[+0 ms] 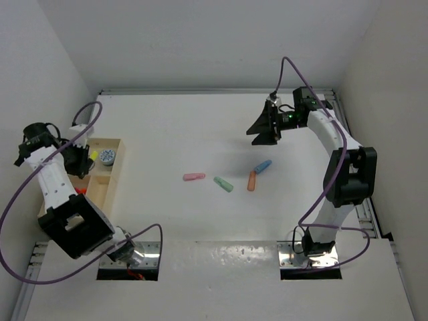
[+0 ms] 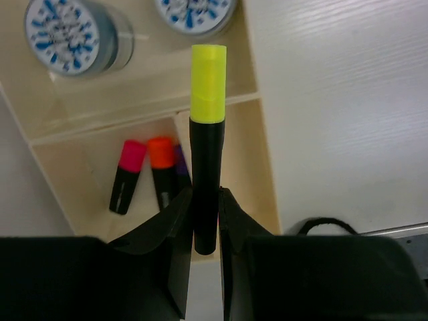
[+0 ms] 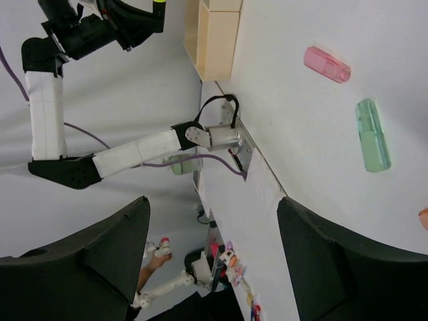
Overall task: Sort the stationery into containers
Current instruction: Place the pen in the storage box.
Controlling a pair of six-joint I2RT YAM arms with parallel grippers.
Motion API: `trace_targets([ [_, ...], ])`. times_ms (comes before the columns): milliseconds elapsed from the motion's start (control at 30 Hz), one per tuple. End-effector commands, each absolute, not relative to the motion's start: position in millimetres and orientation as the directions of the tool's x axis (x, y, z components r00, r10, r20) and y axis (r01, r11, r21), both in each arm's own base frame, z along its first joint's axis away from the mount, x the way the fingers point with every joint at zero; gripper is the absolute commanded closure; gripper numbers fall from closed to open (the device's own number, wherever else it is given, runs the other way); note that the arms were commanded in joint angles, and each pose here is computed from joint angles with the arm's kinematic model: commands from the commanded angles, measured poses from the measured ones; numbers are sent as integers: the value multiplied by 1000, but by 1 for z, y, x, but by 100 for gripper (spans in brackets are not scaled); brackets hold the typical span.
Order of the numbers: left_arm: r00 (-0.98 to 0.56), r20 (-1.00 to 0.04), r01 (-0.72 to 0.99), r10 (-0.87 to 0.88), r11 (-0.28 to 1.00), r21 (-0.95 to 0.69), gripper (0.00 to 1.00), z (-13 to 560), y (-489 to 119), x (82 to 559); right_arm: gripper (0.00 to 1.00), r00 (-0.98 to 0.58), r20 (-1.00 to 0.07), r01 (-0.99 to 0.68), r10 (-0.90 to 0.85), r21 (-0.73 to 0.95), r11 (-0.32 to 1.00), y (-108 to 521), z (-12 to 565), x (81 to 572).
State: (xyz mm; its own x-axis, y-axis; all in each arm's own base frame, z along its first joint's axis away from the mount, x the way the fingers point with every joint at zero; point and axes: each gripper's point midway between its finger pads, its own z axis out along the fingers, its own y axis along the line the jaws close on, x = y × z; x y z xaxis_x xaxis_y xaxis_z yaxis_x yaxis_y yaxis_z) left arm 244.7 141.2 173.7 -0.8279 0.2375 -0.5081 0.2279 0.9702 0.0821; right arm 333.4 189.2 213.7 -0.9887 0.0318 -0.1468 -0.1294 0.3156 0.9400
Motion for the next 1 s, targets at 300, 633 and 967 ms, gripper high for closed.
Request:
trace_targets([
  [300, -907, -406, 52, 114, 985, 162, 100, 150, 242, 178, 24, -976, -215, -195, 21, 919, 343, 186, 216, 332],
  [633, -935, -338, 44, 112, 978, 202, 100, 110, 264, 170, 25, -977, -211, -192, 15, 913, 361, 185, 212, 326],
  [967, -939, -318, 46, 134, 962, 271, 89, 99, 296, 179, 25, -965, -261, -239, -21, 844, 480, 174, 194, 322],
])
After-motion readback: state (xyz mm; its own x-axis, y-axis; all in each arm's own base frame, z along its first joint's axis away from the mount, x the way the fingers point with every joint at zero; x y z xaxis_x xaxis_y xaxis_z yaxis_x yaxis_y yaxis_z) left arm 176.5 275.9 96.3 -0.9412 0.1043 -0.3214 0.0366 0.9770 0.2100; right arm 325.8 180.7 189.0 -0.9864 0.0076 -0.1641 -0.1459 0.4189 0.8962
